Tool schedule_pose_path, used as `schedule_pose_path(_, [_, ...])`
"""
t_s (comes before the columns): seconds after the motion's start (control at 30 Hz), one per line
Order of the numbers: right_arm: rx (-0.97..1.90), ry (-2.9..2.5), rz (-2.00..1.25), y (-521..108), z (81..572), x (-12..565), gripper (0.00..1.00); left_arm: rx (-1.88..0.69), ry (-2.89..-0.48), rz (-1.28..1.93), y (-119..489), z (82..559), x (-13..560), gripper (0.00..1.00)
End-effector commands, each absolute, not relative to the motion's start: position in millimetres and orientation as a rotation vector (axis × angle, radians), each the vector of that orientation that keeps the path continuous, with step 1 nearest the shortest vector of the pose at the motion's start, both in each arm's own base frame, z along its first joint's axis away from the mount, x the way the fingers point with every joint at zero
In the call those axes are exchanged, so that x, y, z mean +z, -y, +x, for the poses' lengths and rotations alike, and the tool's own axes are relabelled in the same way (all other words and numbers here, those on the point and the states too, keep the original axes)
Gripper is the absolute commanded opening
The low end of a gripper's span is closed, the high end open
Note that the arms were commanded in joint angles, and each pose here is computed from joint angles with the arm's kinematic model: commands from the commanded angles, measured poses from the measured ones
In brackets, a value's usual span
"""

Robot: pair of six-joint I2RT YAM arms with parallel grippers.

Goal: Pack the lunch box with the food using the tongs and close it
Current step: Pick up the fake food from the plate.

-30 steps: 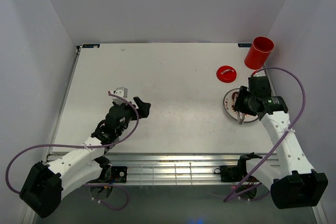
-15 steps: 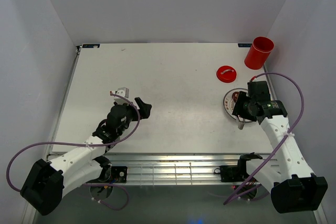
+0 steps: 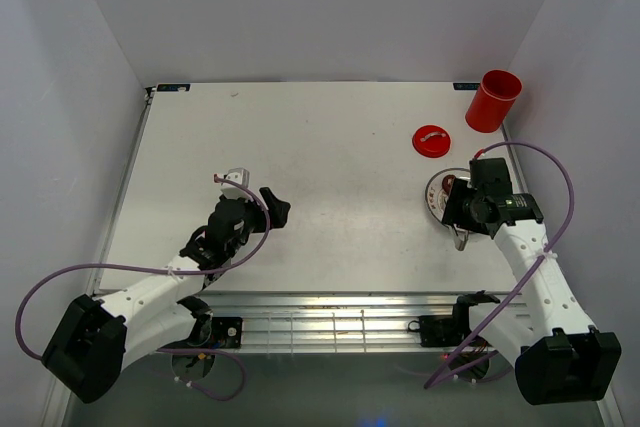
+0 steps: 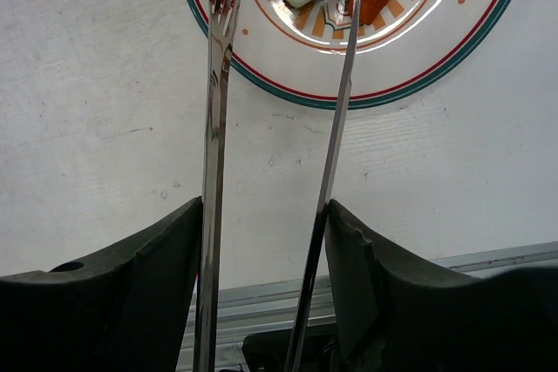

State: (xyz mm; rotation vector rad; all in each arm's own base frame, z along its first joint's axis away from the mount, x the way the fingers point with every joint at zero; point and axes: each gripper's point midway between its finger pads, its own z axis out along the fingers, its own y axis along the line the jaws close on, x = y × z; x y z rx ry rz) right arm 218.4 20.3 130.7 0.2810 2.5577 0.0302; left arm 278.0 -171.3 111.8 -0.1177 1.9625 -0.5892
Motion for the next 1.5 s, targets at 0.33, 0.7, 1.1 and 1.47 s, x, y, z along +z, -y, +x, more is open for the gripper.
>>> schedule_pose_path(0.33, [0.070,-2.531,0.255,-24,235,117,0.61,-0.638,-1.908,-0.118,178,280,133,0.95])
schedule_pose_path(0.7, [0.080,-2.533,0.257,-24,237,115,0.60,-0.641,-1.892,-0.125,176,279,136,0.95])
schedule_pose_path(1.1, [0.113,-2.531,0.238,-26,236,116,0.50,-0.634,-1.886,-0.130,174,279,137,0.95])
schedule_pose_path(1.47, [0.103,-2.486,0.248,-24,237,130,0.47,-0.640,-1.881,-0.132,174,279,138,0.95])
